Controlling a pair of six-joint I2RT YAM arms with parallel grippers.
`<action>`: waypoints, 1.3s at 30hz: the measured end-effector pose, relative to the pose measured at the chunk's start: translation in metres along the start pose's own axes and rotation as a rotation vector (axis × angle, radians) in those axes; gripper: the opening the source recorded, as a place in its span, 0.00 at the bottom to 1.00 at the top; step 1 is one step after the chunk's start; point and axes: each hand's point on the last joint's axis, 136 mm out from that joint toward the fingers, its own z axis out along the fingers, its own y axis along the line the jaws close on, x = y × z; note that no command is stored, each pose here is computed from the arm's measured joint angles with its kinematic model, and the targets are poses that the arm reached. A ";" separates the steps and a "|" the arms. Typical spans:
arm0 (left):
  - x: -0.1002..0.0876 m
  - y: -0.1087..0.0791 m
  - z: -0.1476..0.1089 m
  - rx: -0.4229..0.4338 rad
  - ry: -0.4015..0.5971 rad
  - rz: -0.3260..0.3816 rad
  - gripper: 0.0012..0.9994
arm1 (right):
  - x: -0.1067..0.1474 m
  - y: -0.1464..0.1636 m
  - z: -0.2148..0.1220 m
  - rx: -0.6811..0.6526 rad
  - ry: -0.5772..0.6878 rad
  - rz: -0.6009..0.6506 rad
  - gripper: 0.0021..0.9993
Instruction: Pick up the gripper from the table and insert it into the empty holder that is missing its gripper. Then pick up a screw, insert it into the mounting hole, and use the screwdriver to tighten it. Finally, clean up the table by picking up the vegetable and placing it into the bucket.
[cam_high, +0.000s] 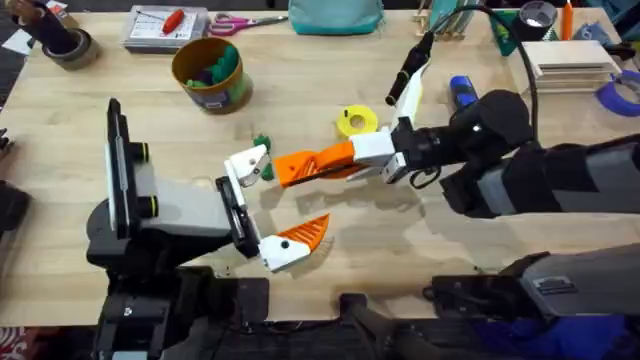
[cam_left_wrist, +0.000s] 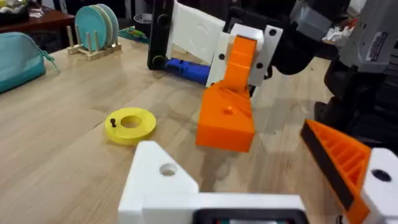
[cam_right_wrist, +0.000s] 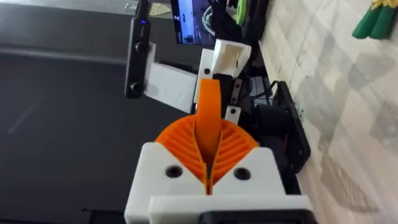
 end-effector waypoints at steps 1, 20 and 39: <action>0.000 0.000 0.000 0.000 0.000 0.000 0.99 | 0.000 0.000 0.000 0.000 0.001 0.005 0.01; 0.000 0.000 0.000 0.000 0.000 0.000 0.99 | 0.014 -0.003 -0.001 0.015 0.083 0.122 0.01; 0.000 0.000 0.000 0.000 0.000 0.000 0.99 | 0.016 -0.002 0.013 0.004 0.066 0.101 0.01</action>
